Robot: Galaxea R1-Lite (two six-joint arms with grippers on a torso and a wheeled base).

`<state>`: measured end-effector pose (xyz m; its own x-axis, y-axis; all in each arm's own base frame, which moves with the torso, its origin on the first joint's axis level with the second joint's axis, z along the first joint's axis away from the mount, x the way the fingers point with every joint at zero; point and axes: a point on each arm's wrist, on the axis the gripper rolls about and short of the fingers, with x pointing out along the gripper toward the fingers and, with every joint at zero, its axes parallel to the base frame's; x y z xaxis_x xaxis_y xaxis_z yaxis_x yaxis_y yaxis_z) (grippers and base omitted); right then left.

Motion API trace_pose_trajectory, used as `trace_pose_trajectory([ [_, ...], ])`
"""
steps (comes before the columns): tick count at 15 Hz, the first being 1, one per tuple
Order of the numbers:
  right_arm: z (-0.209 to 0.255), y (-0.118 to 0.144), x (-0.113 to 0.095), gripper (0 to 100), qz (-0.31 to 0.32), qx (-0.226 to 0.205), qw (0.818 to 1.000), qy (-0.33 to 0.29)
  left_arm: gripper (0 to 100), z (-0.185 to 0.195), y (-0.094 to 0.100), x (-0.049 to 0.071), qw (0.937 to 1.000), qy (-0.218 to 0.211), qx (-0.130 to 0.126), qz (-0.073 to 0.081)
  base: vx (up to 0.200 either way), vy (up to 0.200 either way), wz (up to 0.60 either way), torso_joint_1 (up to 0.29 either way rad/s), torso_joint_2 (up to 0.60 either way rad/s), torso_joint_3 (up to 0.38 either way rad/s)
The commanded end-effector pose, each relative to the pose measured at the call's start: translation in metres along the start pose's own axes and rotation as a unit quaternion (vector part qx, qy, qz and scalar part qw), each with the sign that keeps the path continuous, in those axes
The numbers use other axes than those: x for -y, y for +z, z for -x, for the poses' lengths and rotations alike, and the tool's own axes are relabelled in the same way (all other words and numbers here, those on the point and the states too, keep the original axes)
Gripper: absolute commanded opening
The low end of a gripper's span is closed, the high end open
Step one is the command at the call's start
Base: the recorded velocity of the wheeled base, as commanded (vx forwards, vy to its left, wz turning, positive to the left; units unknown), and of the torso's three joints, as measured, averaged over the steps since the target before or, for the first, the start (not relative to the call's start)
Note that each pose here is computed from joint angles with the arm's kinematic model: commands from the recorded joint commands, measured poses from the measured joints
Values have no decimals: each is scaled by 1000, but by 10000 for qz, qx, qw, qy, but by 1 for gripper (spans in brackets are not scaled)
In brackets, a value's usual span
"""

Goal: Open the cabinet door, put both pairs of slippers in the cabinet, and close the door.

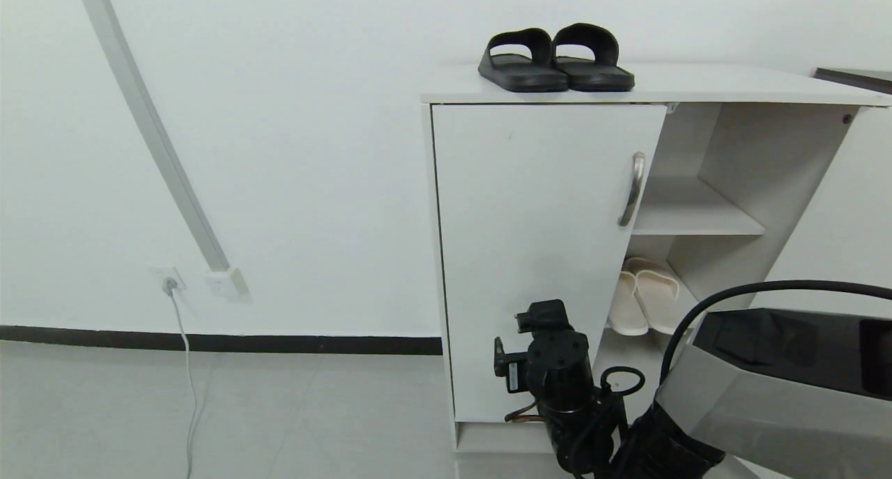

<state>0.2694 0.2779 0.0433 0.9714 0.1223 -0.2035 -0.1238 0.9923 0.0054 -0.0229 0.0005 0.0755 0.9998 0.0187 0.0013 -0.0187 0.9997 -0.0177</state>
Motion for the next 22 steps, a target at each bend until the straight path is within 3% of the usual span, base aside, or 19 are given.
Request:
trace_pose_trajectory([
  [1, 0, -1, 2, 100, 2, 3, 10000, -2, 0, 0, 0, 0, 10000, 6, -6, -4, 0, 0, 0, 0, 0, 0],
  [6, 6, -7, 7, 100, 161, 0, 9994, 309, 0, 0, 0, 0, 10000, 6, -6, -4, 0, 0, 0, 0, 0, 0],
  [19, 6, -6, 9, 100, 304, 83, 9990, 312, 0, 0, 0, 0, 10000, 6, -6, -12, 0, 0, 0, 0, 0, 0],
  [22, 6, -6, 9, 100, 304, 83, 9990, 312, 0, 0, 0, 0, 10000, 6, -6, -12, 0, 0, 0, 19, -253, -242],
])
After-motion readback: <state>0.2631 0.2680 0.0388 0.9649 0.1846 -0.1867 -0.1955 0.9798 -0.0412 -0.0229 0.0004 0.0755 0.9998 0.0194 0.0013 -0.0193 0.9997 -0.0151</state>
